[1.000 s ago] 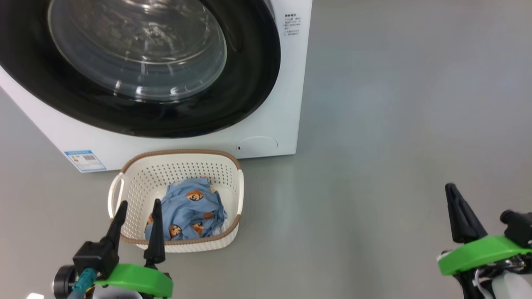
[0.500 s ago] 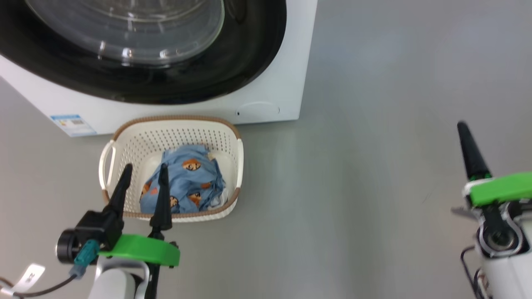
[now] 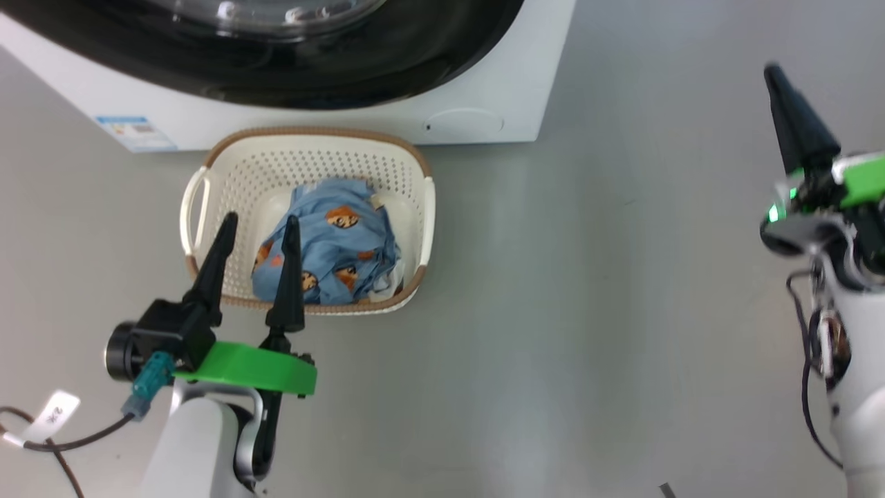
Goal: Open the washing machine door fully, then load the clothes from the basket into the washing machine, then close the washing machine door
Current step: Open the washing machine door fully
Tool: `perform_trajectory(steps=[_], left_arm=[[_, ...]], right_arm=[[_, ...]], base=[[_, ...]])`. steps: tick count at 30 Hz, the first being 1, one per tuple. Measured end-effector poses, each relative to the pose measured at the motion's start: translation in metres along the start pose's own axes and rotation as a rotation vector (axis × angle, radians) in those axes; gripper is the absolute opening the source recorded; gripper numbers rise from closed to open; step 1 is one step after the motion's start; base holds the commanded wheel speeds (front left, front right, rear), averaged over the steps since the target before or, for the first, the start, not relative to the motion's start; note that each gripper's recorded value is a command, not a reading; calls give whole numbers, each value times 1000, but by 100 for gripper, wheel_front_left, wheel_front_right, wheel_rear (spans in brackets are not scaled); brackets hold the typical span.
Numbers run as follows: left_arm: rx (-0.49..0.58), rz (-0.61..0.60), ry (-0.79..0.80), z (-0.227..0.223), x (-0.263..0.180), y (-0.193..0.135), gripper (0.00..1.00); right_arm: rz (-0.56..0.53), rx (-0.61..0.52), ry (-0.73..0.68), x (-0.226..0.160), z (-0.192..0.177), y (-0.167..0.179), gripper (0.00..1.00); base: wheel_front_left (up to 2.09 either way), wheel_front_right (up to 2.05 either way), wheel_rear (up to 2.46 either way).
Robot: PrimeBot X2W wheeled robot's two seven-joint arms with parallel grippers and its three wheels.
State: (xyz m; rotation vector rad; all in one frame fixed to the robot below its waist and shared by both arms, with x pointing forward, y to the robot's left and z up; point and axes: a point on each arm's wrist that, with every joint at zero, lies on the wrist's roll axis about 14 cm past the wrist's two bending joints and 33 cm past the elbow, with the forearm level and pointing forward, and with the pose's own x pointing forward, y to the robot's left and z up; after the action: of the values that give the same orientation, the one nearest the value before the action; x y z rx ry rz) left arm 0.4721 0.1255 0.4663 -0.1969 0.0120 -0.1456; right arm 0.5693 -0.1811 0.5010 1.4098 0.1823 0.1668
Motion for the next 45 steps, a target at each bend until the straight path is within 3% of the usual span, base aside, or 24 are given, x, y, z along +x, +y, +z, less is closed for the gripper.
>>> perform_trajectory(steps=[10, 20, 45], left_arm=[[-3, 50, 7, -6, 6, 19, 100], [3, 80, 19, -10, 4, 30, 100], [11, 94, 19, -12, 12, 37, 100]], right_arm=[[104, 147, 237, 69, -50, 31, 0], [191, 258, 366, 119, -82, 77, 0], [83, 194, 530, 175, -128, 84, 0]], base=[[0, 0, 0], [0, 0, 0], [0, 0, 0]])
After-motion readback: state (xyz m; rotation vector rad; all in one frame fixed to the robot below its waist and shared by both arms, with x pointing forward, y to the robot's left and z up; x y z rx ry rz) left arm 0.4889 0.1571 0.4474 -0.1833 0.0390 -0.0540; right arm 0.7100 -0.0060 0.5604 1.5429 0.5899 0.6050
